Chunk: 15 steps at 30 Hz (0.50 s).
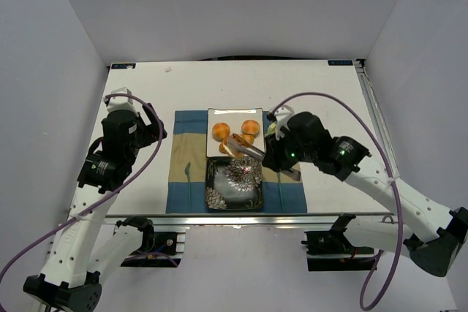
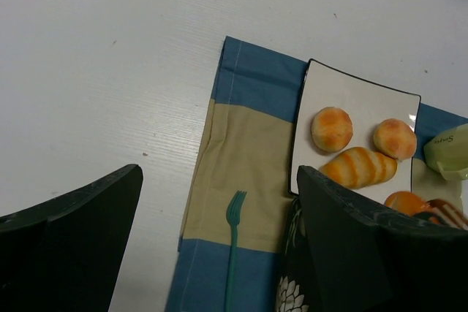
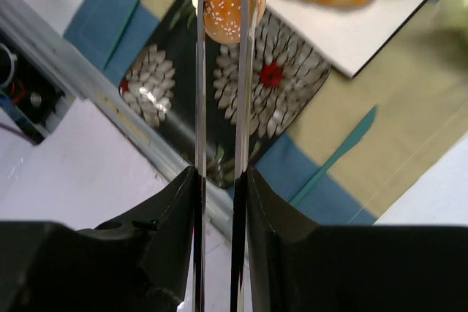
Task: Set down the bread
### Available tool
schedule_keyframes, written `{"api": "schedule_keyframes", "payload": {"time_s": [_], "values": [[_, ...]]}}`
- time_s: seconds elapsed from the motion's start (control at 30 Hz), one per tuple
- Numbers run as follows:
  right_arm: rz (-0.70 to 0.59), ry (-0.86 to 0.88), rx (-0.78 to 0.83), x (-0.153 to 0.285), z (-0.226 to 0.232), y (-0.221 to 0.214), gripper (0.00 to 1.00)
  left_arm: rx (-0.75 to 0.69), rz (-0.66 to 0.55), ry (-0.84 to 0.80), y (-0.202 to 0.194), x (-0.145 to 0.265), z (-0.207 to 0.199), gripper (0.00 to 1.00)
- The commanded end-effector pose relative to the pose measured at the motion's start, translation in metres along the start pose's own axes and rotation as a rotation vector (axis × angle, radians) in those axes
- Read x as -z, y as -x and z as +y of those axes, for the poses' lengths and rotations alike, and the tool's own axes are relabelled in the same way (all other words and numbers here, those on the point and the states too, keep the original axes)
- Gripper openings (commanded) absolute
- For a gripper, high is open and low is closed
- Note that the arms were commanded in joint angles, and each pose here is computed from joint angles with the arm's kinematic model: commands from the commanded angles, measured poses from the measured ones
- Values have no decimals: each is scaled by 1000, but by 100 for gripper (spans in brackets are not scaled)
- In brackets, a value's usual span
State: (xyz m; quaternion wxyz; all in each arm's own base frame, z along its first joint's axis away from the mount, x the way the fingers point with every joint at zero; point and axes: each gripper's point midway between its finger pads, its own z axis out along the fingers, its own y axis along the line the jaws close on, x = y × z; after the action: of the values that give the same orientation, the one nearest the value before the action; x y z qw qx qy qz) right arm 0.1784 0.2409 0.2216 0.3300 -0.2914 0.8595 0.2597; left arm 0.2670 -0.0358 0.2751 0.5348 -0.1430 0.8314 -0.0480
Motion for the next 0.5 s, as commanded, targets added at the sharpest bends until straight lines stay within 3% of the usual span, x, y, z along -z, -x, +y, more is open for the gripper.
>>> {"api": "schedule_keyframes", "payload": {"time_s": [0.0,0.23,0.47], "values": [[4,48,-54,-9,12,-19,28,28,0,-39,-3,1,-7,98],[108,76,-52,-34,24,-70,28,26,9,-33,-6,0,-6,98],[145,87,-39,-43,34,-87,28,28,18,-32,-10,-2,-5,98]]}}
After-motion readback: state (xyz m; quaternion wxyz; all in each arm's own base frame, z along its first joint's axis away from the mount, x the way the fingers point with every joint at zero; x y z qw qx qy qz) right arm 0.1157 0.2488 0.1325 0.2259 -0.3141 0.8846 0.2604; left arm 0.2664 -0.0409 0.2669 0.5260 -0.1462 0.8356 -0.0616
